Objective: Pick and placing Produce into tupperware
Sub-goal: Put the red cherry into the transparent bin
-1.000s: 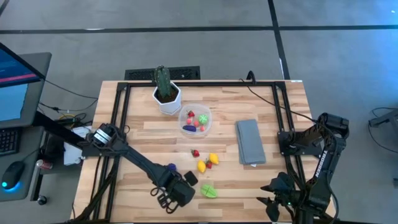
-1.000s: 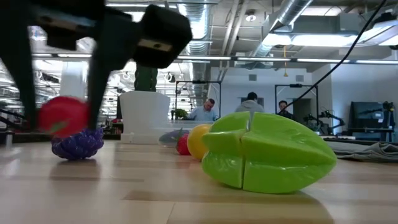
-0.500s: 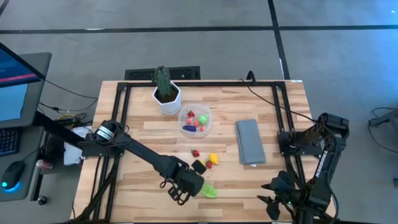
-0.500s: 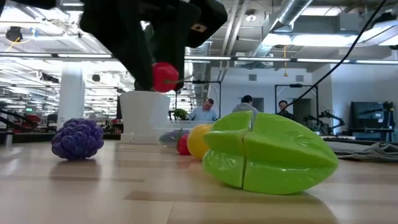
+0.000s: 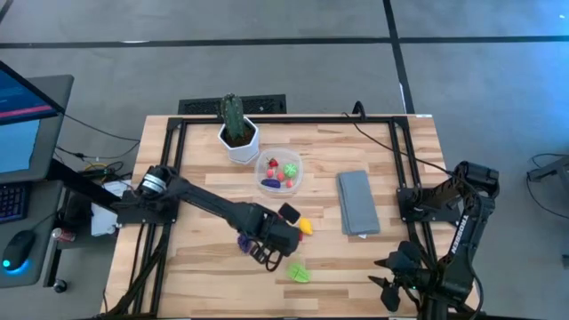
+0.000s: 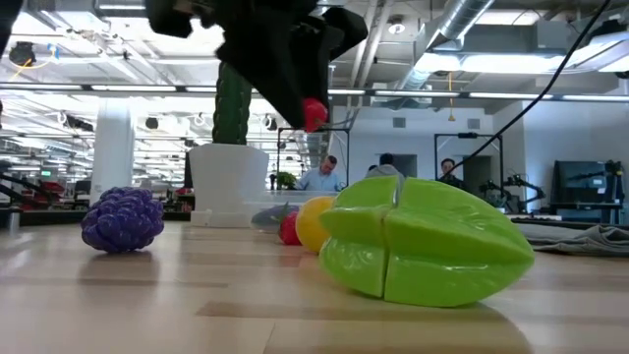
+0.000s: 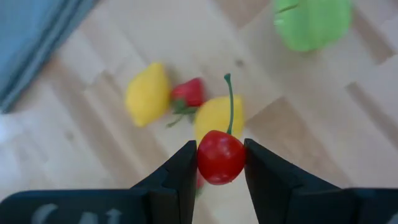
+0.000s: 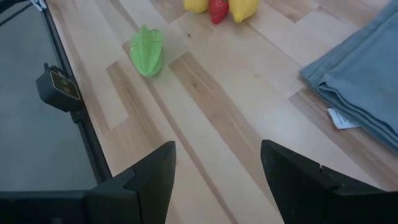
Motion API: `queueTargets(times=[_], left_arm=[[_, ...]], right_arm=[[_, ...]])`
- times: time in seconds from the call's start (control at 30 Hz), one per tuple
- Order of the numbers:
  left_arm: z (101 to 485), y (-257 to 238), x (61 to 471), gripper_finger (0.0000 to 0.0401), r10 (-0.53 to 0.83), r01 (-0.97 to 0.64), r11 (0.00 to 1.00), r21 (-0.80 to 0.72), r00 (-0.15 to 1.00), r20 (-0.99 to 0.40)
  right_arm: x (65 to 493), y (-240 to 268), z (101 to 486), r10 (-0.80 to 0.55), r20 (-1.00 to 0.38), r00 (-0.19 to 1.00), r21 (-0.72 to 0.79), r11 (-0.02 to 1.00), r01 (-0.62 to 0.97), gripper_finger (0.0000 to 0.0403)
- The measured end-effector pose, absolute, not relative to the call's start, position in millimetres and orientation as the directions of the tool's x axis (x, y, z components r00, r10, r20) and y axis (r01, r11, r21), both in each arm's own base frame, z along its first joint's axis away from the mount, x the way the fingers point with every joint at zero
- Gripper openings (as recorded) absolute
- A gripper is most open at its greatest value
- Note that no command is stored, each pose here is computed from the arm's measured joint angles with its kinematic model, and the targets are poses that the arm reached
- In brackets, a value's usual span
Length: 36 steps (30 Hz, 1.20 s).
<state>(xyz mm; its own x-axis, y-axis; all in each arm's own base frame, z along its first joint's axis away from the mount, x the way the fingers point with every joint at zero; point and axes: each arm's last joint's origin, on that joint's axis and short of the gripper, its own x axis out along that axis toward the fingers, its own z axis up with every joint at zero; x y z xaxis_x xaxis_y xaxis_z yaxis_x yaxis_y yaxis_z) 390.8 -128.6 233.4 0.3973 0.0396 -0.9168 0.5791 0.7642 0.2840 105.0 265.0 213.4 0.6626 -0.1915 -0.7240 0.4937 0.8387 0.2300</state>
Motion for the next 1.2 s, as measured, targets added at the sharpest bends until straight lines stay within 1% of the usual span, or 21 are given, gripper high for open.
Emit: queueTargets(times=[0.3, 0.43, 0.7, 0.9, 1.2], left_arm=[[246.1, -89.4, 395.6, 0.0105, 0.16, 0.548, 0.76, 0.349, 0.363, -0.918], [251.9, -67.4, 395.7, 0.0105, 0.185, 0.516, 0.78, 0.354, 0.35, -0.918], [270.4, -19.5, 391.8, 0.0105, 0.25, 0.429, 0.81, 0.399, 0.363, -0.898], [274.5, 14.7, 390.3, 0.0105, 0.277, 0.358, 0.842, 0.403, 0.352, -0.894], [275.1, 51.4, 389.1, 0.0105, 0.279, 0.313, 0.865, 0.393, 0.35, -0.894]], right_arm=[[105.0, 265.0, 213.3, -0.192, -0.724, 0.662, 0.23, 0.838, 0.495, 0.026], [105.3, 265.1, 213.3, -0.192, -0.724, 0.663, 0.237, 0.833, 0.5, 0.026], [107.1, 265.3, 213.5, -0.19, -0.717, 0.67, 0.249, 0.828, 0.502, 0.026], [110.4, 264.0, 213.9, -0.203, -0.704, 0.681, 0.253, 0.824, 0.507, 0.026], [115.5, 261.7, 213.9, -0.216, -0.704, 0.677, 0.253, 0.814, 0.523, 0.026]])
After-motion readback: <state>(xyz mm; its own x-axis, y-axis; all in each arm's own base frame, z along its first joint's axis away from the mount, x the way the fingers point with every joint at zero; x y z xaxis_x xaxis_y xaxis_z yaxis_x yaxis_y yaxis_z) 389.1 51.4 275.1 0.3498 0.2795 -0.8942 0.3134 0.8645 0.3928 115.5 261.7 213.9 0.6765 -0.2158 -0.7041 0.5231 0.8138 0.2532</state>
